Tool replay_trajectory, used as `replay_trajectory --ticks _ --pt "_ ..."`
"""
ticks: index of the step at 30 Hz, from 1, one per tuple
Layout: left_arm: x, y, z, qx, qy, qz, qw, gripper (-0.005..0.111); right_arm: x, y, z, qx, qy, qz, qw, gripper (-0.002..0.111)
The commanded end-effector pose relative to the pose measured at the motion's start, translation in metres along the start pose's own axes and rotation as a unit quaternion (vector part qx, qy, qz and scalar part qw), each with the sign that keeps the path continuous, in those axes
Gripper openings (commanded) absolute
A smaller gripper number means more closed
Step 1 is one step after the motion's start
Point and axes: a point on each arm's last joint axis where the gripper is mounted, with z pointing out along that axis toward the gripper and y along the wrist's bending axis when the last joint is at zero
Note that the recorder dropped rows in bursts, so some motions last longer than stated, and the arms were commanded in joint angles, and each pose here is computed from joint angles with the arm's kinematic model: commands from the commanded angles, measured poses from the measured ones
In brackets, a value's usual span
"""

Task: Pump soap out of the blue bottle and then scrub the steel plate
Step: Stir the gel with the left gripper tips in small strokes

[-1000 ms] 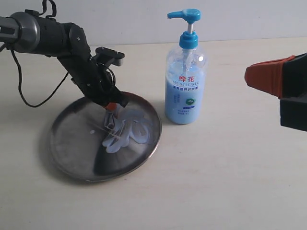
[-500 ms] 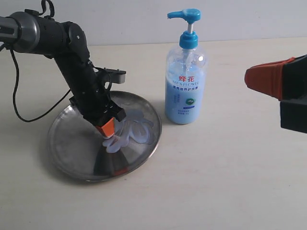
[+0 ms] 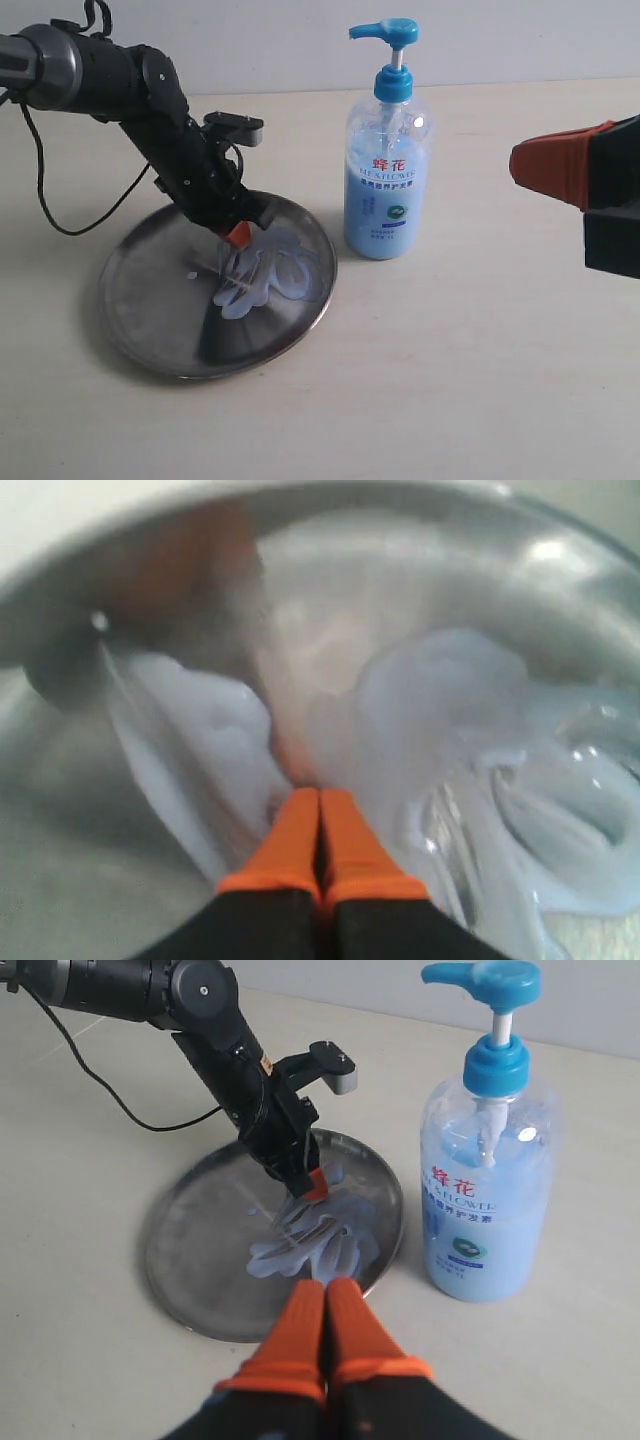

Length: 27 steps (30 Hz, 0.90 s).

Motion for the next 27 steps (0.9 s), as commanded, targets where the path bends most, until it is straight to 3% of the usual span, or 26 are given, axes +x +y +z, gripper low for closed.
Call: replay_trajectory --ticks 1,8,13,27 --pt "-0.007 0.006 0.009 -0.025 -0.045 -0.001 0.999 0.000 -0.001 -0.001 0.000 0.002 -0.007 -0.002 1.000 0.000" --pt "-0.012 0.014 0.020 -0.054 -0.081 0.002 0.995 0.000 -0.001 -0.001 0.000 0.003 -0.011 -0.002 1.000 0.000" --pt "-0.010 0.015 0.023 -0.054 -0.073 0.005 0.996 0.000 -0.001 -0.001 0.000 0.003 -0.012 -0.002 1.000 0.000" --pt "0.020 0.002 0.018 0.014 0.098 0.001 0.995 0.000 0.000 -0.001 0.000 0.002 -0.006 -0.002 1.000 0.000"
